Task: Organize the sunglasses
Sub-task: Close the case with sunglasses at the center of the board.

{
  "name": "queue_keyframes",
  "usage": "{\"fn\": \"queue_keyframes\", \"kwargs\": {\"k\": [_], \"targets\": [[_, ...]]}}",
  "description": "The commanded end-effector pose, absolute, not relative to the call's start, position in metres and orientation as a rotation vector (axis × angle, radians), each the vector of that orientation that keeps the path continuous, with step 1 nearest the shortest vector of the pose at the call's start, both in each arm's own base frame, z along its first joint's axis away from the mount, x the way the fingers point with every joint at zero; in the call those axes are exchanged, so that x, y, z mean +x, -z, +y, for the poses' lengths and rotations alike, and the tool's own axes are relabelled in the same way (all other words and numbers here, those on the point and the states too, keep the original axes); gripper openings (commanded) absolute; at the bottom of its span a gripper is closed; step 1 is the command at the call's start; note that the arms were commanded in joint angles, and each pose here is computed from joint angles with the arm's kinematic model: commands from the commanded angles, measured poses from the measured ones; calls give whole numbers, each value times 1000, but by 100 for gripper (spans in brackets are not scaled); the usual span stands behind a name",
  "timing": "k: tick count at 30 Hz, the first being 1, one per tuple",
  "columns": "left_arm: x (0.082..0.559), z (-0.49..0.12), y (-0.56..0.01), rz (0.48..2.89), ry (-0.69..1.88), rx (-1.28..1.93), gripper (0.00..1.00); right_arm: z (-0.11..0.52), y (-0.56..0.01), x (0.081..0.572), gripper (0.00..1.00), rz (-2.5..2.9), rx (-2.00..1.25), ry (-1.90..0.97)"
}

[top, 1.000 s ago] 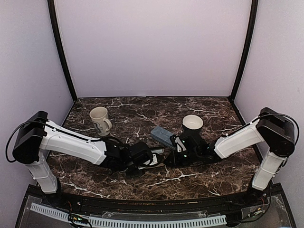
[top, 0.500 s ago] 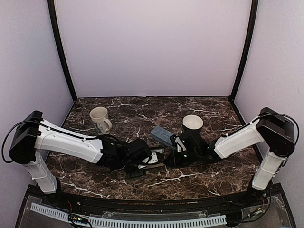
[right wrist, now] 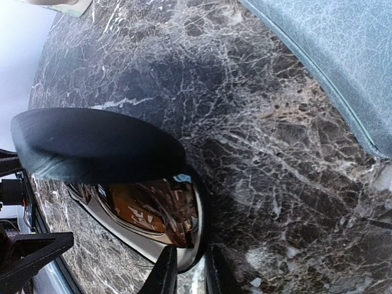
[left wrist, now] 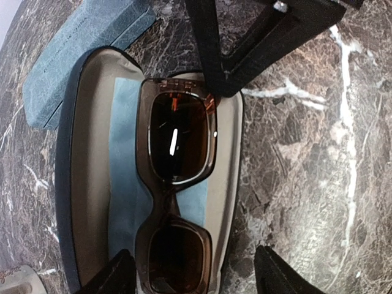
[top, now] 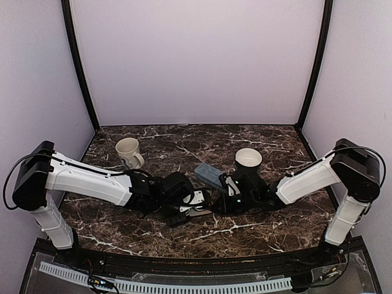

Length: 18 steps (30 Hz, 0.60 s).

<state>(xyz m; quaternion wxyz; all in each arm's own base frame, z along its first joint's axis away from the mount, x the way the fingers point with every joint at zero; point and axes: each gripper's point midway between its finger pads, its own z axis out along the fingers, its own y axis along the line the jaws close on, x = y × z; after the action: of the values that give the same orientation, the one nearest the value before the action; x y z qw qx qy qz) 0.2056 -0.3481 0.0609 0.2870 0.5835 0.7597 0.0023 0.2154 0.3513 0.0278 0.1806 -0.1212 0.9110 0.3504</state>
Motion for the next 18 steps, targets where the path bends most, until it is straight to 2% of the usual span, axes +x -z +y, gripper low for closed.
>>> {"fn": "queue_keyframes", "kwargs": {"k": [1,7,18], "targets": [[208,-373,-91,1971,188,1509,68,359,-44,216,18,2506,-378,-1052],[210,-384,-96,1933,324,1515,70,359,-44,214,19,2503,-388,-1061],[217,-391,-70,1901,271,1620,77,360,-43,212,19,2503,-392,-1074]]}}
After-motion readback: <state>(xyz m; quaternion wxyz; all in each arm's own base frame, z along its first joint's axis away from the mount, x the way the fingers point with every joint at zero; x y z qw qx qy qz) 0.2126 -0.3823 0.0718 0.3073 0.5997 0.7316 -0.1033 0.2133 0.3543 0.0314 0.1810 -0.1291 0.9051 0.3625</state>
